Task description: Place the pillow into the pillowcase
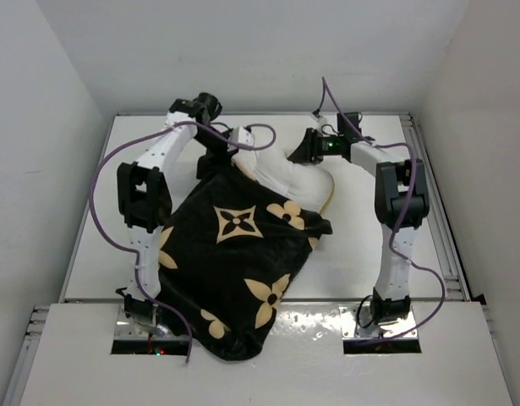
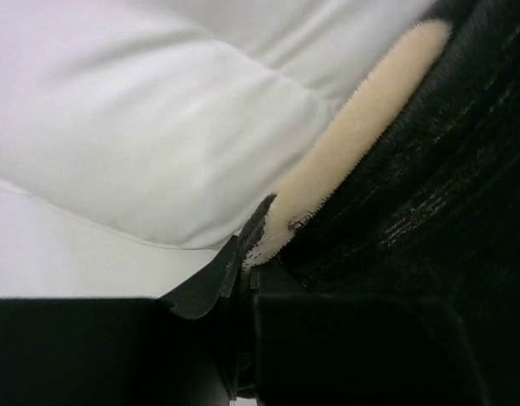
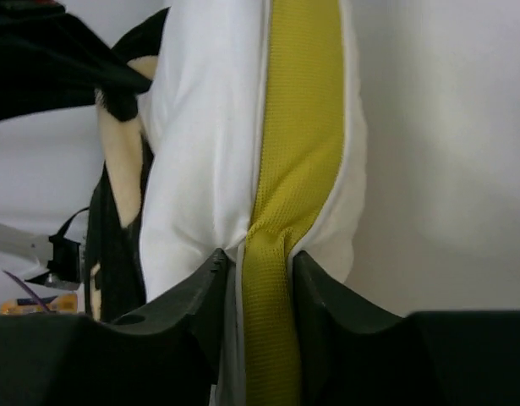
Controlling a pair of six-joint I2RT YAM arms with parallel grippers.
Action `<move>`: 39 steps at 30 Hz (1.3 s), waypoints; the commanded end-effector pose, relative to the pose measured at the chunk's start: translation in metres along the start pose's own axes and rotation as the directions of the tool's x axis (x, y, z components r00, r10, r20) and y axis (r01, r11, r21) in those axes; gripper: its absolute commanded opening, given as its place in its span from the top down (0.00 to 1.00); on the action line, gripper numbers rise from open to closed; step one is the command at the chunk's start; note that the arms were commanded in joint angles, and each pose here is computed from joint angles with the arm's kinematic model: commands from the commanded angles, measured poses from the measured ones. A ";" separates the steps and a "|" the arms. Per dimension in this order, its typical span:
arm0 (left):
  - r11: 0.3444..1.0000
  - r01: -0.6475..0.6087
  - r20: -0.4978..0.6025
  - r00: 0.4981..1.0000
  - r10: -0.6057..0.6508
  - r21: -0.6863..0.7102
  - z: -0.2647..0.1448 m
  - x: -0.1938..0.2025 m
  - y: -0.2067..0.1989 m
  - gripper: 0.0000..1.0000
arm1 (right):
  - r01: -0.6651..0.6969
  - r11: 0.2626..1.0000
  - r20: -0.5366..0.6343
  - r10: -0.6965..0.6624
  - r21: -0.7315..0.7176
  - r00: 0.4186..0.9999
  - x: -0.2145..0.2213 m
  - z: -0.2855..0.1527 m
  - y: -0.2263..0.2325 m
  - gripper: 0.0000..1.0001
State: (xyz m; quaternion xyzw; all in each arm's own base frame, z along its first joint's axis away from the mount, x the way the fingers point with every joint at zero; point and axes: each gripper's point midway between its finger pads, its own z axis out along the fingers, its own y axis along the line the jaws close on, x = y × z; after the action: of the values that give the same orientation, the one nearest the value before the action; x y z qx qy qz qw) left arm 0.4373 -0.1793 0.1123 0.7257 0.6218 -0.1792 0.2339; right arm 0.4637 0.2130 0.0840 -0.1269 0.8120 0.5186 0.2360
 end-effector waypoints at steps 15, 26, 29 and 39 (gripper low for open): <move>0.718 -0.070 0.445 0.742 0.501 -0.693 -0.294 -0.294 0.022 1.00 | 0.580 0.805 0.220 -0.547 -0.127 0.808 -0.086 -0.066 0.279 1.00; 0.709 -0.037 0.646 0.382 0.661 -0.704 -0.373 -0.403 -0.042 1.00 | 0.585 0.810 0.219 -0.579 0.048 0.785 -0.102 -0.044 0.319 1.00; 0.686 0.035 0.615 0.479 0.627 -0.727 -0.354 -0.390 -0.016 1.00 | 0.583 0.810 0.133 -0.585 0.060 0.800 -0.070 -0.008 0.312 1.00; 0.584 0.054 0.485 0.623 0.614 -0.810 -0.355 -0.337 0.014 1.00 | 0.473 0.813 0.089 -0.528 0.340 0.844 -0.051 -0.026 0.241 1.00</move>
State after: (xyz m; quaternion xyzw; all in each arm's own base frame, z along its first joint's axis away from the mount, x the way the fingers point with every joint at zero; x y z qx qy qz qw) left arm 0.4667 -0.2239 0.5250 0.4525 0.5004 -0.1558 0.7215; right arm 0.4016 0.2832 0.2927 -0.2483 0.8077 0.3351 0.4167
